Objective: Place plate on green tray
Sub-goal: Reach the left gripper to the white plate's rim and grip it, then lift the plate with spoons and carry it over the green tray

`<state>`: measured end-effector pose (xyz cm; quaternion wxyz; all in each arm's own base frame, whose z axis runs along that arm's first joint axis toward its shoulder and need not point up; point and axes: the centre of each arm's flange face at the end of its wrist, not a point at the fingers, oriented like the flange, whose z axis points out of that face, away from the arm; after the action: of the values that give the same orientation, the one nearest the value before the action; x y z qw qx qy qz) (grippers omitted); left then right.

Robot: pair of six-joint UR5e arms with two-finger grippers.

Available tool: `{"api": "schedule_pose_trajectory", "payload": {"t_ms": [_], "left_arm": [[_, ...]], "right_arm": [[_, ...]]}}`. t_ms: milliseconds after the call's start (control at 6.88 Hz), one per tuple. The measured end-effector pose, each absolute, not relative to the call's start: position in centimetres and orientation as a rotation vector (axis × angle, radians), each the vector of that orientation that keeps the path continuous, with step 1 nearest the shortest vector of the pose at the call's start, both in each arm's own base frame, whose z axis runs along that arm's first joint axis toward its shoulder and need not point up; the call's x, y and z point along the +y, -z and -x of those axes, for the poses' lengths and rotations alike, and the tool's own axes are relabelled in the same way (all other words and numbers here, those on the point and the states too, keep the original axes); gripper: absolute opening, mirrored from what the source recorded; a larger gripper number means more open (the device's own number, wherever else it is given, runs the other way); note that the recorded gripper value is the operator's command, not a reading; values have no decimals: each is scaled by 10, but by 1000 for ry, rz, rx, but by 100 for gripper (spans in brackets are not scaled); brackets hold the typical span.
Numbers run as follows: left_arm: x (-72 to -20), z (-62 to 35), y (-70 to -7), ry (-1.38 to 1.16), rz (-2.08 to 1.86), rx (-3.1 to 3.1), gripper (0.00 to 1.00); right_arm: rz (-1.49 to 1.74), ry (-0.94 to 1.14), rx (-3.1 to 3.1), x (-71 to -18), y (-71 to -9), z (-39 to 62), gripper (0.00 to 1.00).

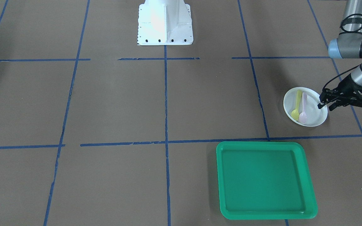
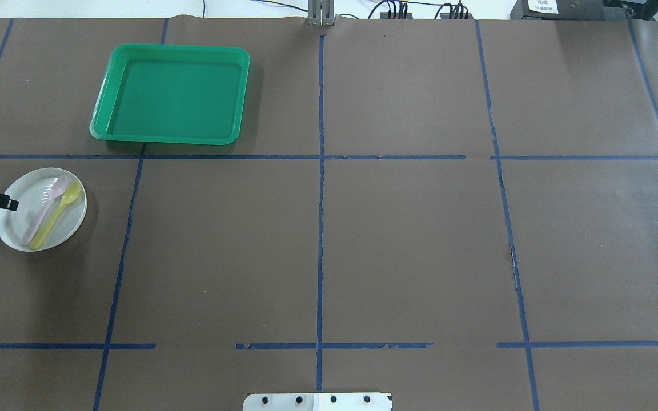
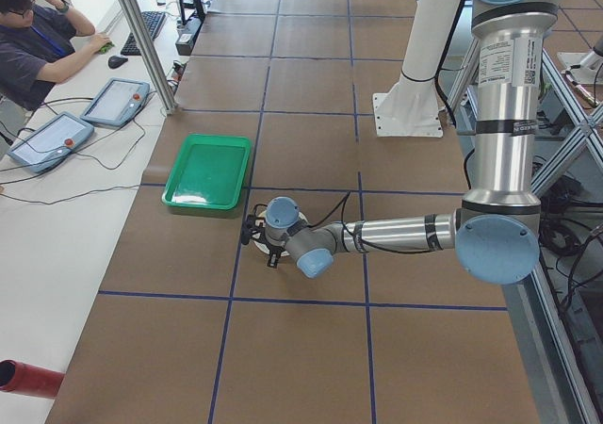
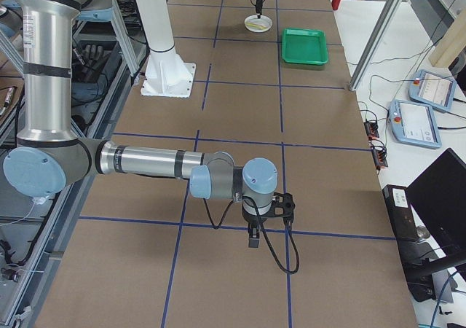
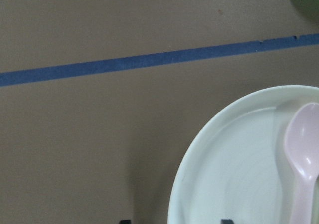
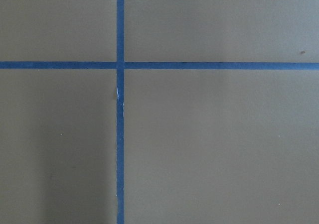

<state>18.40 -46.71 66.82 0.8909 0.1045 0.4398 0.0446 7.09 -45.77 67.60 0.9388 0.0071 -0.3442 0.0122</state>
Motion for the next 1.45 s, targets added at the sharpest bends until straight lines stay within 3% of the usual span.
{"api": "schedule_pose_trajectory", "payload": {"t_ms": [727, 1455], "left_arm": [[-472, -186, -623, -170, -104, 1140, 0], [-613, -244, -480, 139, -54, 1209, 0]], "right_arm": [[-15, -25, -703, -458, -676, -71, 100], [-15, -25, -703, -458, -676, -71, 100]]}}
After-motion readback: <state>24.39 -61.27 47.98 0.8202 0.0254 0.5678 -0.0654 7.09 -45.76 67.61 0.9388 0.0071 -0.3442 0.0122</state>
